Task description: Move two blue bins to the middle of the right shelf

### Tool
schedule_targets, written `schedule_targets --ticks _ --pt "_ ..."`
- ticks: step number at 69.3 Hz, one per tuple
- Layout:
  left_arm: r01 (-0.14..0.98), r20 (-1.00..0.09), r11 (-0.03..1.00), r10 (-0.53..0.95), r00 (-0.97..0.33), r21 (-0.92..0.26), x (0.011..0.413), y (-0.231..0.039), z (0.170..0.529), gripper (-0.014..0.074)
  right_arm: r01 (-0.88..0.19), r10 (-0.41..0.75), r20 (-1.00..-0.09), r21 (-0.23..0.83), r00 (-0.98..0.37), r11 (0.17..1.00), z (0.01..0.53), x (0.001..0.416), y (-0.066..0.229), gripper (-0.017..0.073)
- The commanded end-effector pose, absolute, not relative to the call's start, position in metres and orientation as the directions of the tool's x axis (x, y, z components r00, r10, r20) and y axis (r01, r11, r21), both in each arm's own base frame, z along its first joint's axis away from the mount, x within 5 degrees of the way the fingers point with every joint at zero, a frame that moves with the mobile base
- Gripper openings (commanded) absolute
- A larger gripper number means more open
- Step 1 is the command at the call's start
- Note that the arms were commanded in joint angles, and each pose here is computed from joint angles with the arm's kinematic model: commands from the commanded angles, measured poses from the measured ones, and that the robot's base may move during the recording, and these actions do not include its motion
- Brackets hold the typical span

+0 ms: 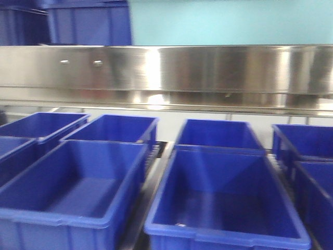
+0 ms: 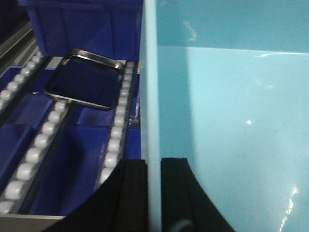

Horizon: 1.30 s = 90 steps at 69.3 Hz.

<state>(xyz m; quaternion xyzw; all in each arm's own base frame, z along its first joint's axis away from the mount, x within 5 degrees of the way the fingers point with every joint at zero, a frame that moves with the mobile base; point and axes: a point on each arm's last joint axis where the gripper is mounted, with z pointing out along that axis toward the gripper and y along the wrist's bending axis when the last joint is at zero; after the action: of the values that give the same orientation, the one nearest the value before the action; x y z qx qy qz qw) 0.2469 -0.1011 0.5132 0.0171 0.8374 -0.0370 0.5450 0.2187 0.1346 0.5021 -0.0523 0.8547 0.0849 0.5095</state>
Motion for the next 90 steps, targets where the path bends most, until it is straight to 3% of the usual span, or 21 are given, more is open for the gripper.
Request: schedule_targets --ticks 1,90 --pt "0.107 -0.944 0.992 -0.030 -0.329 -0.069 0.2417 -0.1015 0.5255 -0.0111 -0.189 -0.009 -0.901 0.081 -0.435 0.979 0.5080 0.2172 0.1324 -0.0162" --pt "0.100 -0.946 0.993 -0.022 -0.322 -0.057 0.2420 -0.1005 0.5259 -0.0111 -0.191 -0.009 -0.901 0.082 -0.433 0.978 0.5082 0.2173 0.1325 -0.0162"
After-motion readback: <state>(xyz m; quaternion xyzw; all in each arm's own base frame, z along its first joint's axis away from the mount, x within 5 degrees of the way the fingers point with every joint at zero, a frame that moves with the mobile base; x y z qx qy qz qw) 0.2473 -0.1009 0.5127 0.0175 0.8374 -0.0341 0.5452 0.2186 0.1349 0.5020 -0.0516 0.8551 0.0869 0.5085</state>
